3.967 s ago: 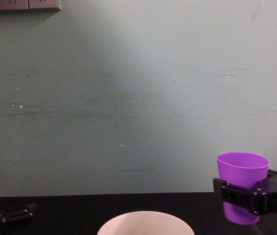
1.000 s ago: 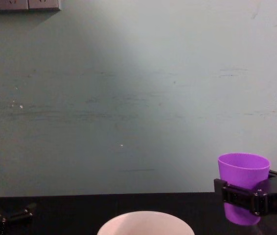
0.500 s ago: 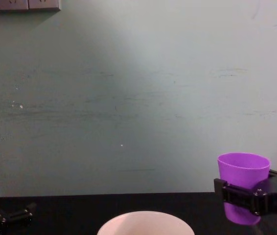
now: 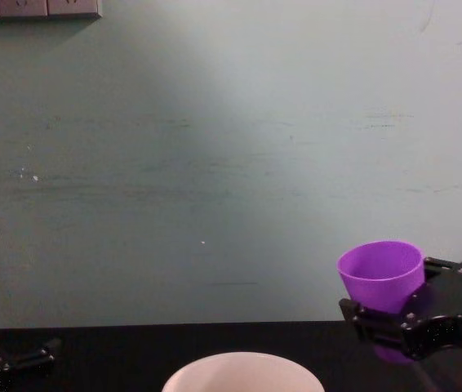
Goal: Pick up the cup and pour the mung beans from the cup into the bowl.
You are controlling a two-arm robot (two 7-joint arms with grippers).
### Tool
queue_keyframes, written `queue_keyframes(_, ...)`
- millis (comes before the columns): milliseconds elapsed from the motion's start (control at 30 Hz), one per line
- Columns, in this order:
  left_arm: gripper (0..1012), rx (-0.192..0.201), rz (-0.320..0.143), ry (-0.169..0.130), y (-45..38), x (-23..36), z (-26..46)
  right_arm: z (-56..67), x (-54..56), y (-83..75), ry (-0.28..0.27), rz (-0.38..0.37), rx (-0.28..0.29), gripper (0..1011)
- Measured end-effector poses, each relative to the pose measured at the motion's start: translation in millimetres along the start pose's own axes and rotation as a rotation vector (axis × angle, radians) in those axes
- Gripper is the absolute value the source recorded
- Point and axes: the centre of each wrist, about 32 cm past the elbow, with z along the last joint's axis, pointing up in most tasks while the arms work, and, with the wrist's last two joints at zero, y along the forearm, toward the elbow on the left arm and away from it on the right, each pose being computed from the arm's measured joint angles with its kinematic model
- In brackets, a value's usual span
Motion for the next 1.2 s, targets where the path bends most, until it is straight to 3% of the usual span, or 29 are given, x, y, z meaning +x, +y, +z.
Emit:
queue_keyframes(367, 1000, 0.0, 0.0, 0.0, 0.0, 0.0, 0.0, 19.7, -3.3, 10.2, -0.198, 0.035, -0.04, 715)
queue_keyframes(800, 1000, 0.0, 0.0, 0.0, 0.0, 0.0, 0.0, 36.5, -9.2, 23.8, -0.364, 0.093, -0.077, 715)
queue_keyframes(833, 1000, 0.0, 0.0, 0.0, 0.0, 0.0, 0.0, 39.4, -11.4, 26.4, -0.407, 0.098, -0.088, 715)
queue_keyframes(1200, 1000, 0.0, 0.0, 0.0, 0.0, 0.0, 0.0, 49.9, -25.4, 34.6, -0.59, 0.104, -0.121, 715)
